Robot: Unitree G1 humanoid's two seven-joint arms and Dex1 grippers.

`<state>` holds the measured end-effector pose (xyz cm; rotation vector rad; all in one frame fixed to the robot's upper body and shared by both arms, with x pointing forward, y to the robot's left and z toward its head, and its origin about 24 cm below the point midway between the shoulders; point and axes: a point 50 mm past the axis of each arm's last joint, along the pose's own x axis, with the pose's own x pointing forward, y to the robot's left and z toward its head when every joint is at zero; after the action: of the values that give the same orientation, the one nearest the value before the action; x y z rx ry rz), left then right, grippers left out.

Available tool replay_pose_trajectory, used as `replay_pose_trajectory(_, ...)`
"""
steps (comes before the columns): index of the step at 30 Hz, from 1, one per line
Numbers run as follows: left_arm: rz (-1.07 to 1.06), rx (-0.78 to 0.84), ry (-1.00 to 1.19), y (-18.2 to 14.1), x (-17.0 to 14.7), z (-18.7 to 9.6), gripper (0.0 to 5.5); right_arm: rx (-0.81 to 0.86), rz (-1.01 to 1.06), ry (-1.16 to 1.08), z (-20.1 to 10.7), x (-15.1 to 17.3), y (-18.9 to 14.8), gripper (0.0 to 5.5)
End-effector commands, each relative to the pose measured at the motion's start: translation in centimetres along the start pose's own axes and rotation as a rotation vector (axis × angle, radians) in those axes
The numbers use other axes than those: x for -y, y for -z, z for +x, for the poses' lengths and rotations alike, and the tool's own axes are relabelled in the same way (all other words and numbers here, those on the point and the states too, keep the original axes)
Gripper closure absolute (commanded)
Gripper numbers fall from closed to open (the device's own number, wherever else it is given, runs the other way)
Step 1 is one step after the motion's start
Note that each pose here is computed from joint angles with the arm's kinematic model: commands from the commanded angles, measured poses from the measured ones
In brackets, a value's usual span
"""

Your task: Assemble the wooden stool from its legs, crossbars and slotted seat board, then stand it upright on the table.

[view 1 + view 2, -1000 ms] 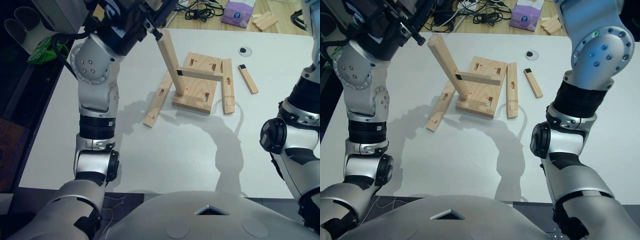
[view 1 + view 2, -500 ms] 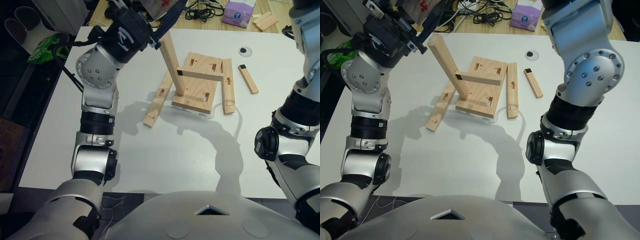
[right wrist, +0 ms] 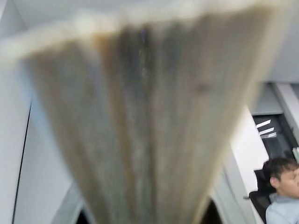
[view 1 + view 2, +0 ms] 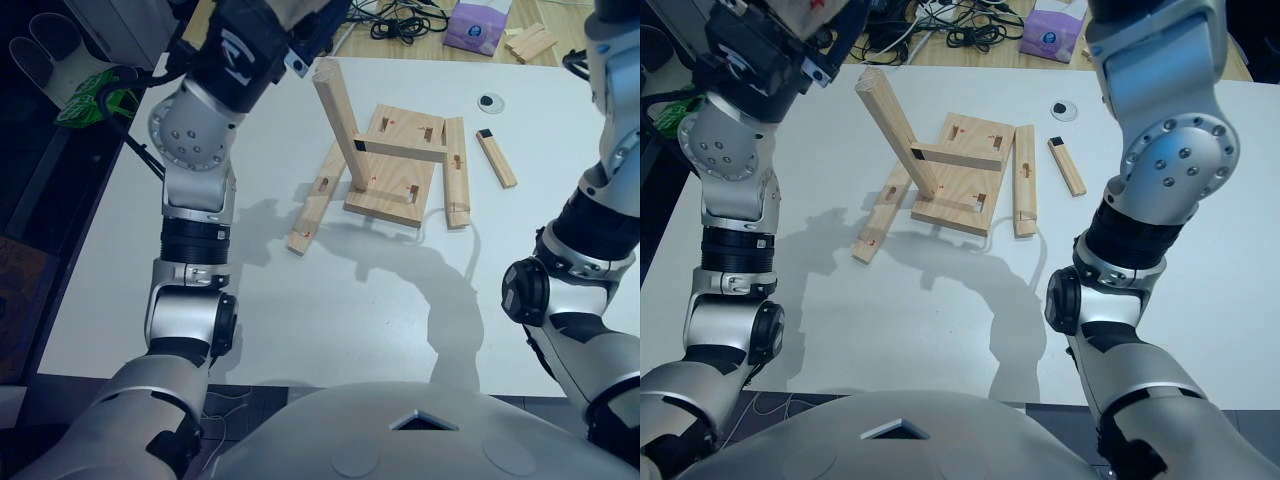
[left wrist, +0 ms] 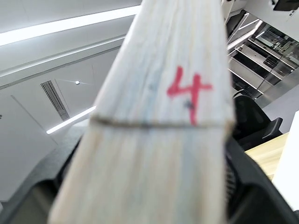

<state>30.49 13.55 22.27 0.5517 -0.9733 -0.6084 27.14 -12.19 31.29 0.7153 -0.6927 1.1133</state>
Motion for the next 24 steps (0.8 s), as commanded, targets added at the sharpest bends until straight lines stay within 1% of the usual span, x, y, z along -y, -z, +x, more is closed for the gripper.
replay_pose_trajectory(1, 0.039, -0.021, -0.03, -0.1, -1.0, -0.1, 2.01, 0.051, -0.039, 0.006, -0.4, -0.1, -1.0, 4.52)
replay_pose_trajectory(4, 0.106, -0.06, -0.027, 0.0, -1.8, -1.1, 1.59, 0.07, -0.093, 0.035, -0.8, 0.2, -1.8, 4.52)
replay_pose_trajectory(7, 0.105, -0.282, 0.053, 2.6, -0.7, -4.9, 1.13, 0.081, -0.263, 0.135, -2.3, 0.6, -4.1, 4.52)
replay_pose_trajectory(8, 0.063, -0.373, 0.09, 3.6, 0.5, -6.2, 1.03, 0.062, -0.343, 0.185, -3.2, 0.8, -4.9, 4.52)
replay_pose_trajectory(9, 0.033, -0.426, 0.113, 4.1, 1.2, -7.0, 0.87, 0.047, -0.392, 0.215, -3.7, 0.9, -5.3, 4.52)
replay_pose_trajectory(11, -0.048, -0.557, 0.2, 5.4, 3.7, -8.8, 0.61, -0.025, -0.518, 0.303, -5.0, 1.6, -5.7, 4.52)
replay_pose_trajectory(13, -0.116, -0.656, 0.26, 6.4, 6.0, -10.0, 0.53, -0.121, -0.575, 0.373, -6.5, 2.5, -5.0, 4.52)
replay_pose_trajectory(15, -0.182, -0.728, 0.288, 7.6, 8.0, -10.4, 0.53, -0.234, -0.6, 0.445, -8.6, 3.6, -3.6, 4.52)
replay_pose_trajectory(18, -0.244, -0.759, 0.299, 8.2, 9.4, -10.2, 0.53, -0.313, -0.623, 0.508, -10.4, 4.7, -2.6, 4.52)
replay_pose_trajectory(20, -0.287, -0.741, 0.313, 7.9, 10.1, -9.9, 0.53, -0.351, -0.621, 0.555, -11.7, 5.4, -2.2, 4.52)
replay_pose_trajectory(22, -0.323, -0.705, 0.364, 7.1, 11.1, -9.7, 0.53, -0.361, -0.582, 0.651, -13.9, 6.6, -2.4, 4.52)
replay_pose_trajectory(24, -0.347, -0.683, 0.403, 6.4, 11.7, -9.8, 0.53, -0.337, -0.531, 0.73, -15.5, 7.4, -2.9, 4.52)
